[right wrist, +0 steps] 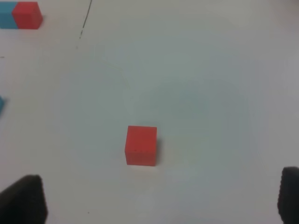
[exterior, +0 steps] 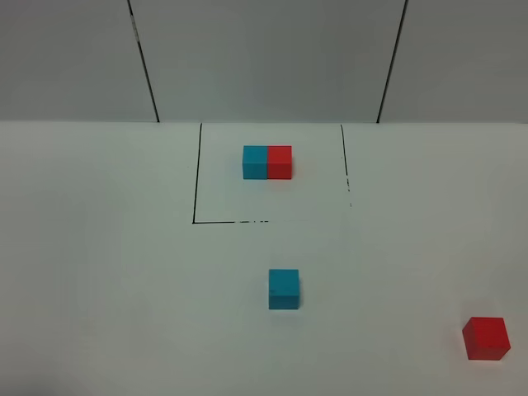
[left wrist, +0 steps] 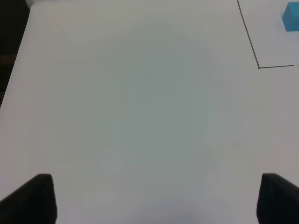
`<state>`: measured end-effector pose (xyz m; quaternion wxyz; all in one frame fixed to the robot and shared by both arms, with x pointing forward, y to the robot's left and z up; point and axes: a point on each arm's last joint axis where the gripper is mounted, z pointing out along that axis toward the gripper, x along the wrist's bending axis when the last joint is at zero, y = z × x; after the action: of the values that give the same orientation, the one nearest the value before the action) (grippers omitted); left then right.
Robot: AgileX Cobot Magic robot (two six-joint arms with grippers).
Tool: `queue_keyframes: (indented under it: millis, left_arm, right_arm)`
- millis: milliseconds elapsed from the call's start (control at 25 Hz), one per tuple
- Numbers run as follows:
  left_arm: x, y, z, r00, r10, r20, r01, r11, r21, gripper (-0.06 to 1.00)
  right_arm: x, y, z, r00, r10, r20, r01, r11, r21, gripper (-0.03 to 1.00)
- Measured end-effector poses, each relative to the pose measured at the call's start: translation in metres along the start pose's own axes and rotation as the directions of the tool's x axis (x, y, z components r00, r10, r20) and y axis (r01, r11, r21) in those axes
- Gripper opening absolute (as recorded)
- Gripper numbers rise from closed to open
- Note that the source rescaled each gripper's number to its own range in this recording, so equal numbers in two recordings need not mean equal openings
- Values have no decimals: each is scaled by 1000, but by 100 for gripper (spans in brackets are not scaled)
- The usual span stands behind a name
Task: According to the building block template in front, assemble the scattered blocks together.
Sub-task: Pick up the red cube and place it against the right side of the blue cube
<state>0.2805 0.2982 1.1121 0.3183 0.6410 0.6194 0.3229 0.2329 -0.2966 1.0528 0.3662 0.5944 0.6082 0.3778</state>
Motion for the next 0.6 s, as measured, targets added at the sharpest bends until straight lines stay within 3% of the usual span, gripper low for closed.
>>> queue_keyframes:
  millis: [240,600]
  left_arm:
    - [-8,-41,-4,999,2,45,-1,1000,-15,95]
    - [-12,-78,-13,998,36,42,-32,994,-102,87]
  right_arm:
    - [0,0,0,1000,0,0,0,1000,0,100]
    - [0,0,0,1000,0,0,0,1000,0,100]
